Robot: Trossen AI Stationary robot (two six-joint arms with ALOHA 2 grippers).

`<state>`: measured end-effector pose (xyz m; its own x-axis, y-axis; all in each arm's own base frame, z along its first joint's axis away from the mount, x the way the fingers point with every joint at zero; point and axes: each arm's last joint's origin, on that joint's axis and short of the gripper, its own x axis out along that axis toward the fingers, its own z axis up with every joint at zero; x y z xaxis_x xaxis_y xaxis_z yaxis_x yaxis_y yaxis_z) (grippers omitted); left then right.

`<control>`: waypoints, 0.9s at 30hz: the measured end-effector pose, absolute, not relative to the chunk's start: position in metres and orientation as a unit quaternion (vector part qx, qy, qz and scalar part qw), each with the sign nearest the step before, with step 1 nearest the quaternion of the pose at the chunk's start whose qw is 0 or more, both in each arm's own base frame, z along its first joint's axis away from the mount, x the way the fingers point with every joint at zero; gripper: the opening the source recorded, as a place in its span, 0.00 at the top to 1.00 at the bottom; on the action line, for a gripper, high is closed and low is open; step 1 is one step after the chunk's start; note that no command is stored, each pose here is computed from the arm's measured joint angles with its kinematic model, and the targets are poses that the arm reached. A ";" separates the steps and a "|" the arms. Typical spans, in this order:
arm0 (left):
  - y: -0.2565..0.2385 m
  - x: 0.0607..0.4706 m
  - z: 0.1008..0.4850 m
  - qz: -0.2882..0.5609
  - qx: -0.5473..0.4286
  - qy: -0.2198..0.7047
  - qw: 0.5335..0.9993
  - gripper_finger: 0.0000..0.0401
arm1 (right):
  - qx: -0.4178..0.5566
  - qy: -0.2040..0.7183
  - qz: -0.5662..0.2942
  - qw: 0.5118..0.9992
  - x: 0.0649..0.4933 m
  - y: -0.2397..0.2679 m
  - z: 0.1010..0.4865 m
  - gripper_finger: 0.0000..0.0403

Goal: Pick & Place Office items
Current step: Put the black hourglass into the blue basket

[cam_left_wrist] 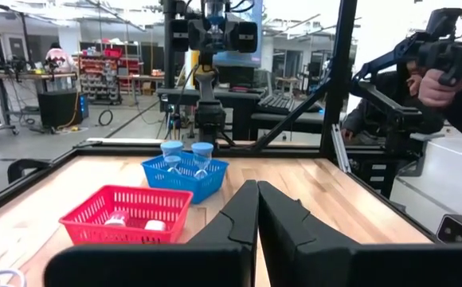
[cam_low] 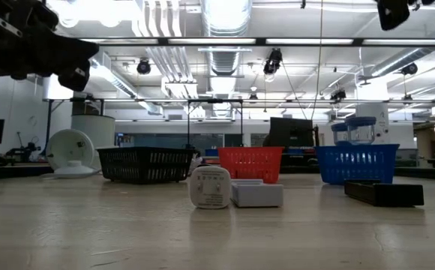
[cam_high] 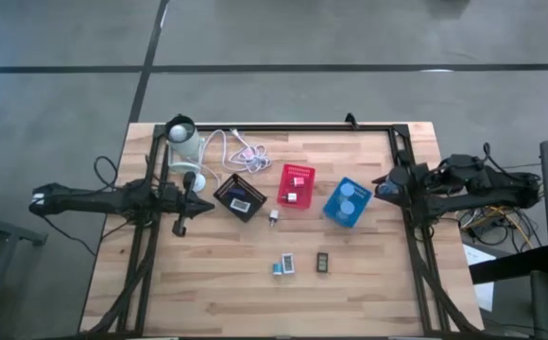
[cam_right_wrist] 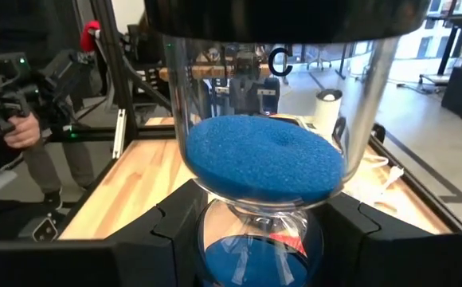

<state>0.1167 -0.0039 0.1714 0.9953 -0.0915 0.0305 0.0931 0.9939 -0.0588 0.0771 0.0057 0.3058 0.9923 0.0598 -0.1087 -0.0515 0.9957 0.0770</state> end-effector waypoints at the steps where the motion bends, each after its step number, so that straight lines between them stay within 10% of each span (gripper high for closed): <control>1: -0.004 0.117 0.171 -0.046 -0.030 -0.013 0.998 0.97 | 0.039 0.055 0.028 0.997 0.075 0.006 0.300 0.58; 27: -0.004 0.117 0.170 -0.046 -0.030 -0.009 0.998 0.97 | 0.091 -0.007 -0.012 0.996 0.067 0.002 0.247 0.59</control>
